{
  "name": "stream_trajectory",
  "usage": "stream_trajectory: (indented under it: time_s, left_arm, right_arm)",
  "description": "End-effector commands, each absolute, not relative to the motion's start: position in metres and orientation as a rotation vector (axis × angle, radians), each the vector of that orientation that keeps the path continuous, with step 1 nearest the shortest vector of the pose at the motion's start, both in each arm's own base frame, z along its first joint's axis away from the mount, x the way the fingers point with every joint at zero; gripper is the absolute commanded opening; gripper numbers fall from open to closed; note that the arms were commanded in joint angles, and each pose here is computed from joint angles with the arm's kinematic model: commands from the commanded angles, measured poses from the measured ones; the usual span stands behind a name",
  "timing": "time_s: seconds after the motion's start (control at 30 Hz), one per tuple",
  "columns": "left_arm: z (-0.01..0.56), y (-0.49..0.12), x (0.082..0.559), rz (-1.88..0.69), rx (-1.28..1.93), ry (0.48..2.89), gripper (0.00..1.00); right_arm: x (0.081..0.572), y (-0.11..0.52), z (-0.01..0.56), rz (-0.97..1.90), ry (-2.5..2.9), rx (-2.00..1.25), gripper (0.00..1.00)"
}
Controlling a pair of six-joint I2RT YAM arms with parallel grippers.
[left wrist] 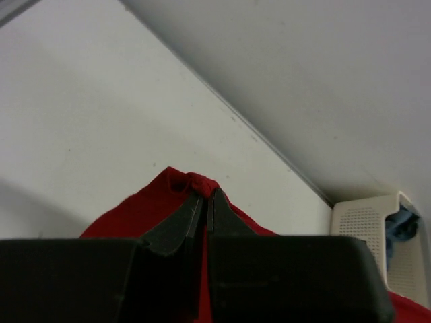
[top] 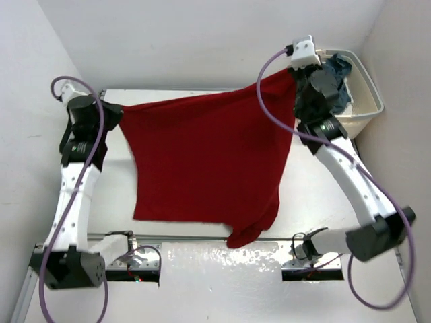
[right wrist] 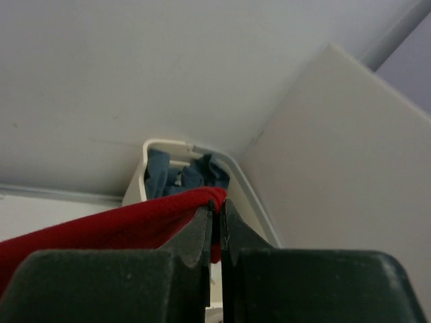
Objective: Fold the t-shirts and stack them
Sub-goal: Flatten out the tshirt
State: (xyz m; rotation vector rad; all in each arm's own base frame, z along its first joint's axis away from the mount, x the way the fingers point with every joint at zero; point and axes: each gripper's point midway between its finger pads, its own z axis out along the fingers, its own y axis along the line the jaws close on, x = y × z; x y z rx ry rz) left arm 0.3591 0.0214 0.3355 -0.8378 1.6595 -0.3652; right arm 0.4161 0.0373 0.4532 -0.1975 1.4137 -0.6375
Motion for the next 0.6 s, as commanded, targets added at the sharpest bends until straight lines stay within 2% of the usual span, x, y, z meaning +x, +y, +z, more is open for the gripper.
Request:
stream_trajectory:
  time_s: [0.0, 0.23, 0.3, 0.33, 0.37, 0.4, 0.43, 0.47, 0.5, 0.53, 0.57]
  left_arm:
    - [0.371, 0.041, 0.380, -0.323, -0.805, 1.498, 0.00]
    - [0.291, 0.045, 0.452, -0.282, -0.810, 1.644, 0.00]
    - [0.290, 0.046, 0.473, -0.280, -0.783, 1.641, 0.00]
    - [0.264, 0.045, 0.491, -0.274, -0.791, 1.697, 0.00]
    - [0.254, 0.041, 0.501, -0.294, -0.774, 1.730, 0.00]
    - [0.270, 0.041, 0.520, -0.318, -0.746, 1.681, 0.00]
    - [0.238, 0.040, 0.540, -0.321, -0.758, 1.737, 0.00]
    - [0.230, 0.038, 0.552, -0.332, -0.751, 1.750, 0.00]
    - [0.244, 0.039, 0.570, -0.345, -0.740, 1.724, 0.00]
    - [0.212, 0.040, 0.587, -0.338, -0.756, 1.777, 0.00]
    - [0.207, 0.041, 0.598, -0.335, -0.761, 1.780, 0.00]
  right_arm:
    - [0.435, 0.026, 0.471, -0.524, 1.353, -0.077, 0.00]
    - [0.514, 0.036, 0.370, -0.521, 1.532, -0.123, 0.00]
    - [0.532, 0.035, 0.360, -0.494, 1.546, -0.121, 0.00]
    - [0.548, 0.041, 0.336, -0.476, 1.580, -0.139, 0.00]
    - [0.557, 0.044, 0.333, -0.468, 1.570, -0.143, 0.00]
    - [0.566, 0.046, 0.334, -0.465, 1.552, -0.142, 0.00]
    - [0.574, 0.048, 0.328, -0.467, 1.553, -0.142, 0.00]
    - [0.590, 0.051, 0.302, -0.477, 1.591, -0.158, 0.00]
    - [0.602, 0.049, 0.312, -0.478, 1.567, -0.135, 0.00]
    - [0.612, 0.050, 0.306, -0.483, 1.570, -0.126, 0.00]
    - [0.632, 0.052, 0.292, -0.487, 1.573, -0.123, 0.00]
